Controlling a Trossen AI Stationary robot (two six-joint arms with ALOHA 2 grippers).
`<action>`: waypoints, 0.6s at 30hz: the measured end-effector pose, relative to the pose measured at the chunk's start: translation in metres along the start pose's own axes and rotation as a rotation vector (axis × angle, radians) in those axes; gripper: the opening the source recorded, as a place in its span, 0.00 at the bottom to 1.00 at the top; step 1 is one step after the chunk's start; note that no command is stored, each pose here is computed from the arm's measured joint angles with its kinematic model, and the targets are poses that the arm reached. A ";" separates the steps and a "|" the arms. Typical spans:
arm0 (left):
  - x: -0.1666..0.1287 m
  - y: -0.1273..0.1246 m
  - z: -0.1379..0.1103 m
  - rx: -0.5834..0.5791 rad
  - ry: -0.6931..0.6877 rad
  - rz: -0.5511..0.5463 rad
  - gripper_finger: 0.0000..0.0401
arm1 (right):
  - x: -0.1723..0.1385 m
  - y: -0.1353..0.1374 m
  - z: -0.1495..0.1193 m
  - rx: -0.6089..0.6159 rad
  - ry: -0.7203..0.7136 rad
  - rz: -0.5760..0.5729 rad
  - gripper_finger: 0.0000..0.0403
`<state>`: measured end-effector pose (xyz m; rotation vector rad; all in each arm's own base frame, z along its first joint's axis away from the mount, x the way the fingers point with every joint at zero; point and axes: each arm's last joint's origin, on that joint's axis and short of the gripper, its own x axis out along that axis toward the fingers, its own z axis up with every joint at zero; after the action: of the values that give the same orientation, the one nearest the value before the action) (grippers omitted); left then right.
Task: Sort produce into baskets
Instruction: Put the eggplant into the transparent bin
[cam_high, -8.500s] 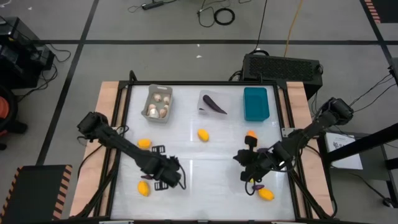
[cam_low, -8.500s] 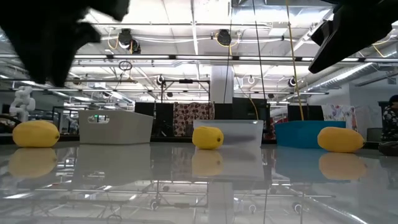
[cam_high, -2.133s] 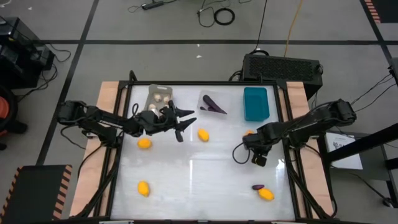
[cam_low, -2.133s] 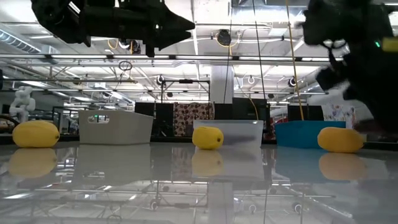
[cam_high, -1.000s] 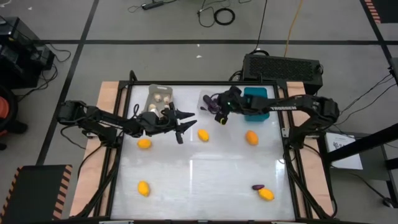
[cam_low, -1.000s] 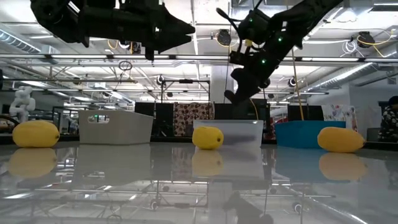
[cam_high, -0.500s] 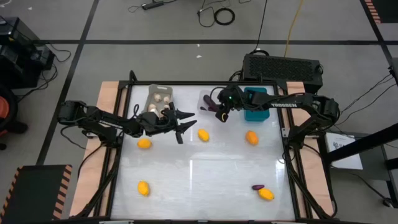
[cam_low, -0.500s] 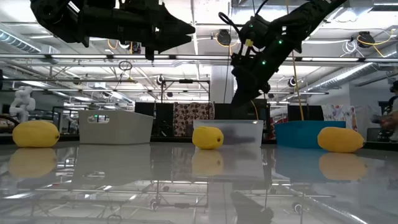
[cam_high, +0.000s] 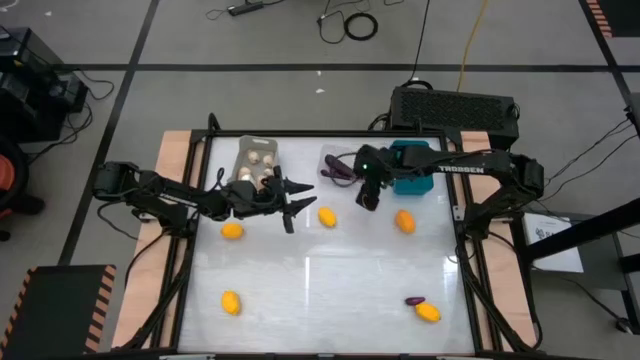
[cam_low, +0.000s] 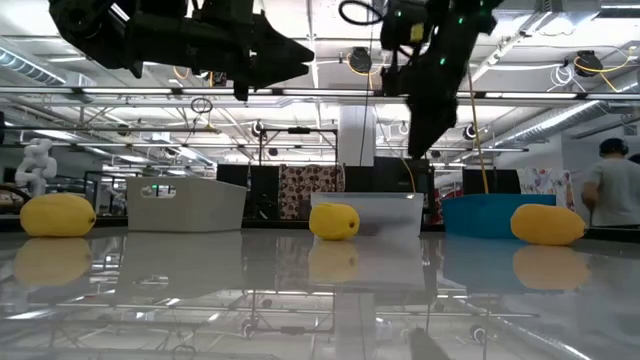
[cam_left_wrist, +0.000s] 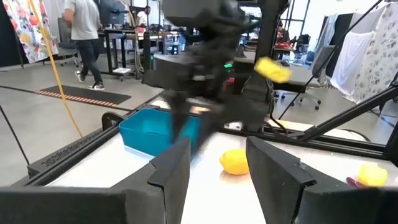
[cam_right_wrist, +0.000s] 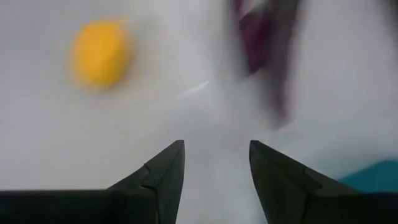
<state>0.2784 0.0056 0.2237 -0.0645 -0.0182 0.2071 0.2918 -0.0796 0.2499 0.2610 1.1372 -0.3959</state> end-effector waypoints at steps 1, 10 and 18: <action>0.000 0.000 0.000 0.000 -0.001 0.000 0.41 | -0.005 0.007 -0.003 0.006 0.043 0.044 0.43; 0.000 -0.001 -0.001 0.003 0.015 -0.021 0.41 | -0.028 0.099 -0.055 -0.041 0.370 0.276 0.43; 0.000 -0.001 -0.002 0.002 0.019 -0.022 0.41 | -0.051 0.166 -0.109 -0.072 0.362 0.222 0.42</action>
<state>0.2786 0.0050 0.2220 -0.0643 -0.0001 0.1840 0.2555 0.1217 0.2533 0.4026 1.4573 -0.1110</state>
